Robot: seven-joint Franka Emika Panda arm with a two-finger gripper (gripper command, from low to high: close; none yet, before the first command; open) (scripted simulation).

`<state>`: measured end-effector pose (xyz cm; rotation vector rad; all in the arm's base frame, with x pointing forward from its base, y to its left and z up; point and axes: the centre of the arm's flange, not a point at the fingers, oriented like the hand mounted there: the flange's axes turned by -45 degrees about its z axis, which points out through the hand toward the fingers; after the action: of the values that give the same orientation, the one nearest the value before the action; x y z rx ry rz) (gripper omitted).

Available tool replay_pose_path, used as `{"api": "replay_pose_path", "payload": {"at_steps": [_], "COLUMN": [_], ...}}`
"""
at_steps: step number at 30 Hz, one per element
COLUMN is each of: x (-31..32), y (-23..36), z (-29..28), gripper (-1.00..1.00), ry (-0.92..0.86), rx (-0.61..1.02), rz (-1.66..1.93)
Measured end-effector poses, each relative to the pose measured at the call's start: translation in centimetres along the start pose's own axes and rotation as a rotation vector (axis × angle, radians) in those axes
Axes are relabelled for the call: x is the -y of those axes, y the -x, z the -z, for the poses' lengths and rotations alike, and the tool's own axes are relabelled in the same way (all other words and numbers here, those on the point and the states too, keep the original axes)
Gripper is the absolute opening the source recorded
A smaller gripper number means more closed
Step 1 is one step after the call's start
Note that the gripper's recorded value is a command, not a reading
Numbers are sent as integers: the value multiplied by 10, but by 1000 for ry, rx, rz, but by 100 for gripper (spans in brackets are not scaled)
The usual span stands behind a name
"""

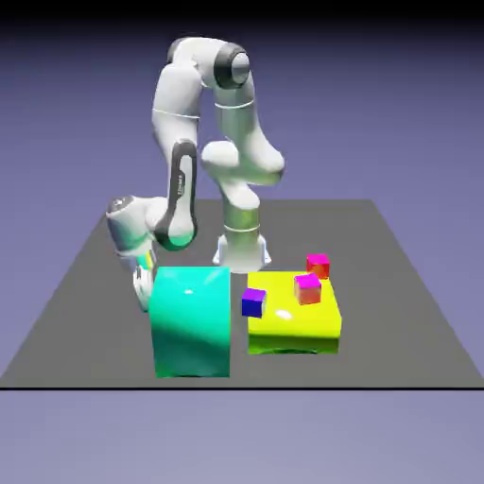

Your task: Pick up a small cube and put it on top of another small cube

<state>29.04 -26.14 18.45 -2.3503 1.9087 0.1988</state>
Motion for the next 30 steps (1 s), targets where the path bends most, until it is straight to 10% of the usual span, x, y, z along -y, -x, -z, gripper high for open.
{"api": "replay_pose_path", "payload": {"at_steps": [13, 30], "x": [91, 201], "y": [26, 342], "z": [145, 127], "gripper": [-100, -100], "ry": [-75, 145], "rx": [-88, -8], "rz": [587, 1386]}}
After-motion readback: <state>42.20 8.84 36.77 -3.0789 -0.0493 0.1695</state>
